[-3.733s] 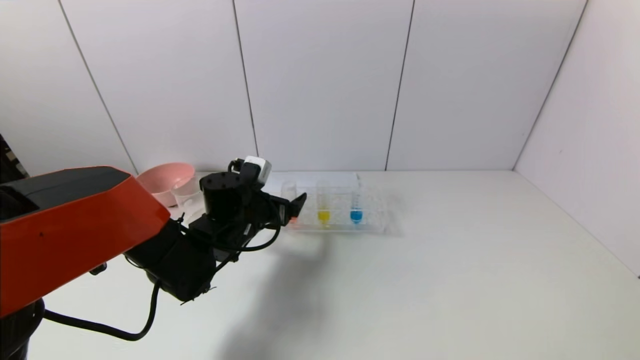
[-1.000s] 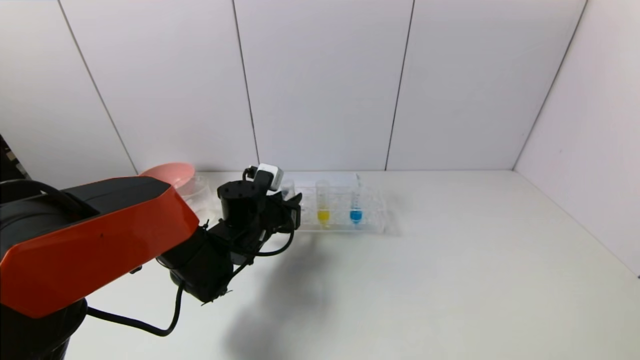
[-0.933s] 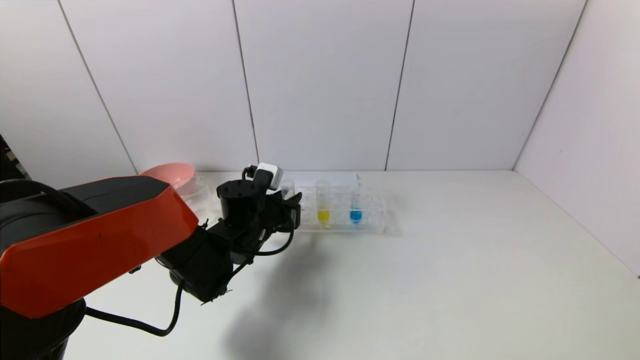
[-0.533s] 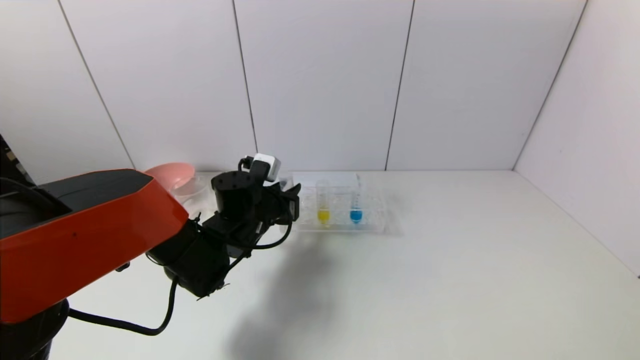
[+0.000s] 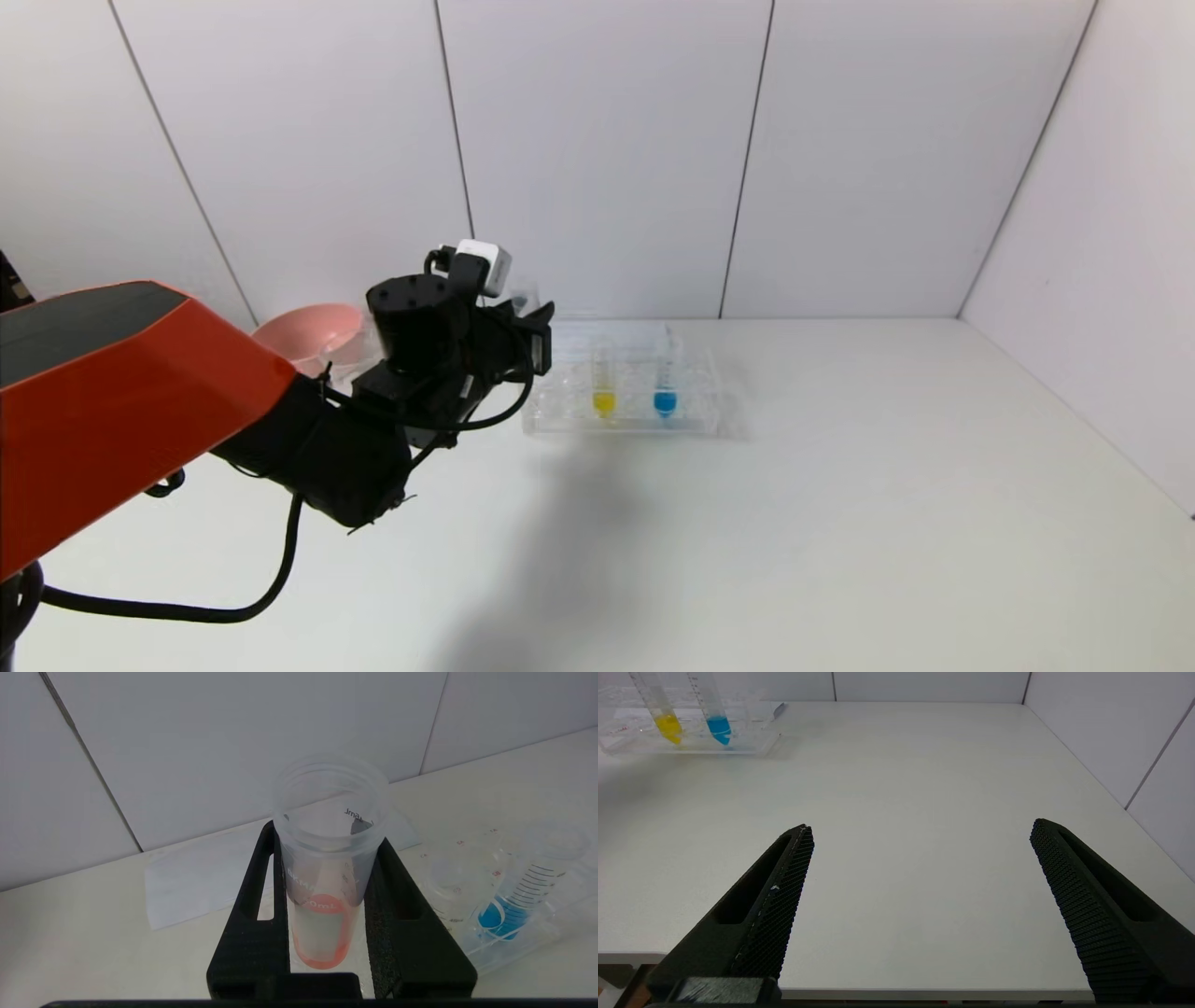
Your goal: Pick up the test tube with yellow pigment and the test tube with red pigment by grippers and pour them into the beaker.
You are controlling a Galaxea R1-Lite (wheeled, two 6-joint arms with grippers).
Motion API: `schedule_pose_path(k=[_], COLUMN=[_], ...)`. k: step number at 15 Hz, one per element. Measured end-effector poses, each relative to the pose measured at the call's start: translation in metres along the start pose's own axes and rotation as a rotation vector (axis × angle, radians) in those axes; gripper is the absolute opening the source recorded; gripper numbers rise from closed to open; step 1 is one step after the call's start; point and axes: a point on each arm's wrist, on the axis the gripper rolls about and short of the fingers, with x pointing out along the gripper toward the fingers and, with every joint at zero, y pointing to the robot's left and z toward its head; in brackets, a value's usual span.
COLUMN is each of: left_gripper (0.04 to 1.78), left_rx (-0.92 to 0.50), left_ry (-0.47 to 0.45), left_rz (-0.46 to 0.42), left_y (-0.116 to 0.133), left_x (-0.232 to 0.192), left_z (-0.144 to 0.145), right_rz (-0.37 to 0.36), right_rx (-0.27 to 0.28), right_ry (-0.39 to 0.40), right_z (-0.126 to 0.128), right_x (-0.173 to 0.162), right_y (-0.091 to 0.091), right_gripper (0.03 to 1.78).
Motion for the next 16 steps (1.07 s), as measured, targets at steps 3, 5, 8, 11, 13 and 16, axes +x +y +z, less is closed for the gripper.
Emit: schedule_pose_path(k=[3,5,8,11,13,16], left_gripper=[0.47,0.47,0.47,0.47,0.47,0.47], left_rx=[-0.002,-0.004,-0.002,0.000,0.009,0.018], left_ry=[-0.034,-0.046,-0.035,-0.024,-0.029,-0.025], left_rz=[-0.001,-0.001,-0.001,0.002,0.010,0.040], left_y=[0.000,0.000,0.000,0.002,0.005,0.017], left_x=[-0.001,-0.003,-0.007,-0.013,-0.015,-0.017], left_z=[0.013,0.019,0.027,0.037,0.044,0.052], right_rz=[0.001,0.001,0.001,0.000,0.000,0.000], right_rx=[0.000,0.000,0.000,0.000,0.000,0.000], right_ry=[0.000,0.000,0.000,0.000,0.000,0.000], right_z=[0.000,0.000,0.000,0.000,0.000,0.000], right_x=[0.000,0.000,0.000,0.000,0.000,0.000], right_y=[0.000,0.000,0.000,0.000,0.000,0.000], right_gripper=[1.70,1.70,1.70,1.70,1.70,1.70])
